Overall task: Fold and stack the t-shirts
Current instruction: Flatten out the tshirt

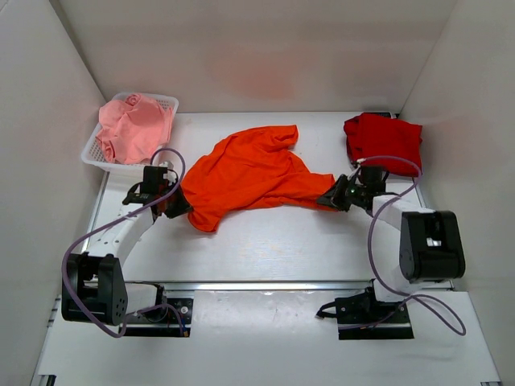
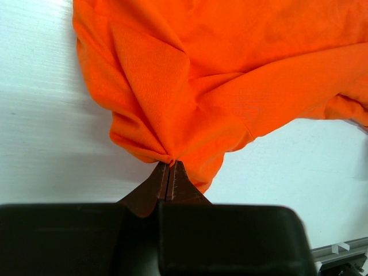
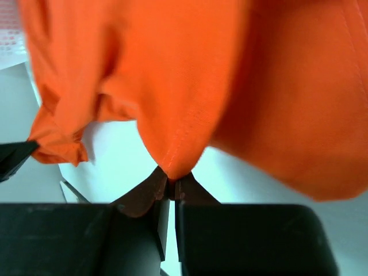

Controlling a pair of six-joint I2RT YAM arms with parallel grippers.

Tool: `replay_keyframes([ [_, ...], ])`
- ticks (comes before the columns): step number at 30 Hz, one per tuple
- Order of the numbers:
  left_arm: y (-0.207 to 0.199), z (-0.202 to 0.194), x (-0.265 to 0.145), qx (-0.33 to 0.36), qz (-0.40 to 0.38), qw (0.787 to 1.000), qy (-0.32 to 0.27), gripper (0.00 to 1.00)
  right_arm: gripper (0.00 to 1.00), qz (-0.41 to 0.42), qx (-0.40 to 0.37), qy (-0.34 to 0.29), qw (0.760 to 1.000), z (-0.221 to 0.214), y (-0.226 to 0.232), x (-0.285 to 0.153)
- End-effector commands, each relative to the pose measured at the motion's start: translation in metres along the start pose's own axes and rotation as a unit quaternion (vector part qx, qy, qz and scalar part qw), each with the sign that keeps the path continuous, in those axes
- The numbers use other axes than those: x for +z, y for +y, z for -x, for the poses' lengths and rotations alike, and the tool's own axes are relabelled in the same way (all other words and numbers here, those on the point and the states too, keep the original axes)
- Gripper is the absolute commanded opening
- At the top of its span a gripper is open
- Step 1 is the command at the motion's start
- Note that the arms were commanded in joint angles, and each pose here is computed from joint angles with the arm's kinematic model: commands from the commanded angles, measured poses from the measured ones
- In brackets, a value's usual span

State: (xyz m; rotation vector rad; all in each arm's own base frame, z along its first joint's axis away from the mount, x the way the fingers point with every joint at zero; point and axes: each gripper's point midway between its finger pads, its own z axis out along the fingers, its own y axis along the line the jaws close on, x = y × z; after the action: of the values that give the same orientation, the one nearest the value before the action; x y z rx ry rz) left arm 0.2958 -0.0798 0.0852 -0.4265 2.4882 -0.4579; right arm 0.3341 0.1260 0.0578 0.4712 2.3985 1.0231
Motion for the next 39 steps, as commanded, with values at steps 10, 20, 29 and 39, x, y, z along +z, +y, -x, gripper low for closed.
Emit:
replay_keyframes([
  [10,-0.13,0.198,-0.208,-0.014,-0.192,0.928,-0.318,0.0,0.0,0.123,-0.242,-0.261,0.926,0.098,0.2,-0.213],
  [20,-0.175,0.208,-0.402,0.012,-0.267,0.83,-0.49,0.0,0.0,0.177,-0.344,-0.377,0.841,0.073,0.289,-0.353],
  [29,-0.175,0.226,-0.342,0.019,-0.251,0.861,-0.441,0.0,0.0,0.199,-0.322,-0.325,0.866,0.105,0.272,-0.304],
  [39,-0.182,0.245,-0.261,0.048,-0.273,0.891,-0.359,0.0,0.0,0.142,-0.329,-0.319,0.877,0.15,0.256,-0.273],
])
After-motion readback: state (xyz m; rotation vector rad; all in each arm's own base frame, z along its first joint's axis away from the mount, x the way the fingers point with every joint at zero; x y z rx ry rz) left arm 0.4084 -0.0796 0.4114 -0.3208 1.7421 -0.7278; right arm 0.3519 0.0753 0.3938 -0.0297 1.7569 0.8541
